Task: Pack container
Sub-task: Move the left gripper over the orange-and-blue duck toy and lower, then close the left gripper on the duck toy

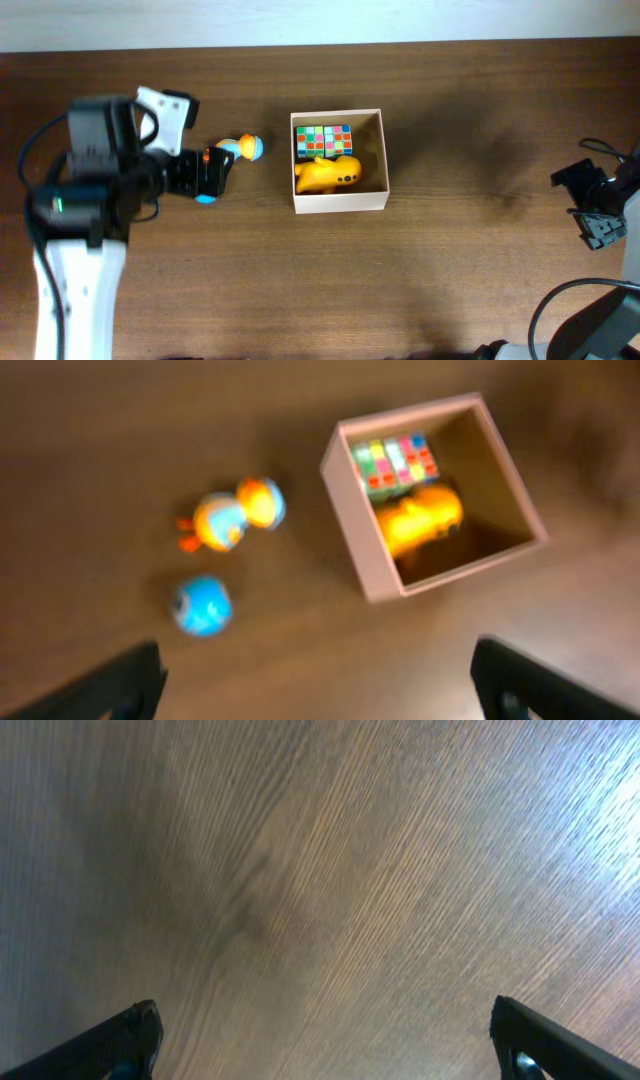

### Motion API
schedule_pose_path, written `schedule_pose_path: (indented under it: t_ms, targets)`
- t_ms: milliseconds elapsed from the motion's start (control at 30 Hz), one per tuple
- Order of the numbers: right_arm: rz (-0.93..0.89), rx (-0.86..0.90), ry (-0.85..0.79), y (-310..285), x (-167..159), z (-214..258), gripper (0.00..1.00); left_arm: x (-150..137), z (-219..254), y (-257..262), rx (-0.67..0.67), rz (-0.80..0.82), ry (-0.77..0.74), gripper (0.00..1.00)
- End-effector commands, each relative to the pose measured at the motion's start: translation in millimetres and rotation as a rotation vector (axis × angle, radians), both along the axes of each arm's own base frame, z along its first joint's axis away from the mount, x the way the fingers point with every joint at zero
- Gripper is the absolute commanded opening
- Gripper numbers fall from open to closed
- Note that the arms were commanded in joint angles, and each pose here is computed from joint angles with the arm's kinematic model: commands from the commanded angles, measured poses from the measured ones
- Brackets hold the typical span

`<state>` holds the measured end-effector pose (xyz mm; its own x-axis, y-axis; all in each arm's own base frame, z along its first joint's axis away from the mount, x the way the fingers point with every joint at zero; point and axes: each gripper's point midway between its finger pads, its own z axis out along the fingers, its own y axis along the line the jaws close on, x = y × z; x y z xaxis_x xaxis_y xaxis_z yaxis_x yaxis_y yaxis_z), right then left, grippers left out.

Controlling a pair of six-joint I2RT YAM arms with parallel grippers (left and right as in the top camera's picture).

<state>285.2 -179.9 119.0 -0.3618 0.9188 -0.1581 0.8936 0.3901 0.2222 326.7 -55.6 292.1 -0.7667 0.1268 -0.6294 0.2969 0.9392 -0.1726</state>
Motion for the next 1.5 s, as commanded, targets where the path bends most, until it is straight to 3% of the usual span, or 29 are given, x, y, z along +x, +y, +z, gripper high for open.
schedule_pose_path:
  t_ms: [0,133,467,633,1133,1467]
  targets:
    - [0.003,0.002,0.002,1,0,-1,0.99,6,-3,-8,-0.051,-0.027,0.118,0.99]
    - [0.004,0.002,0.002,1,0,-1,0.99,17,-23,-8,-0.048,-0.023,0.2,0.99]
    - [0.003,0.002,0.002,1,0,-1,0.99,109,-71,6,0.004,0.045,0.12,0.99]
    - [0.003,0.002,0.002,1,0,-1,0.99,134,-111,16,0.057,0.08,0.156,0.99]
    - [0.004,0.002,0.002,1,0,-1,0.99,152,-214,19,0.084,0.083,0.332,0.99]
    - [0.003,0.002,0.002,1,0,-1,0.99,147,-259,19,0.088,0.079,0.428,0.99]
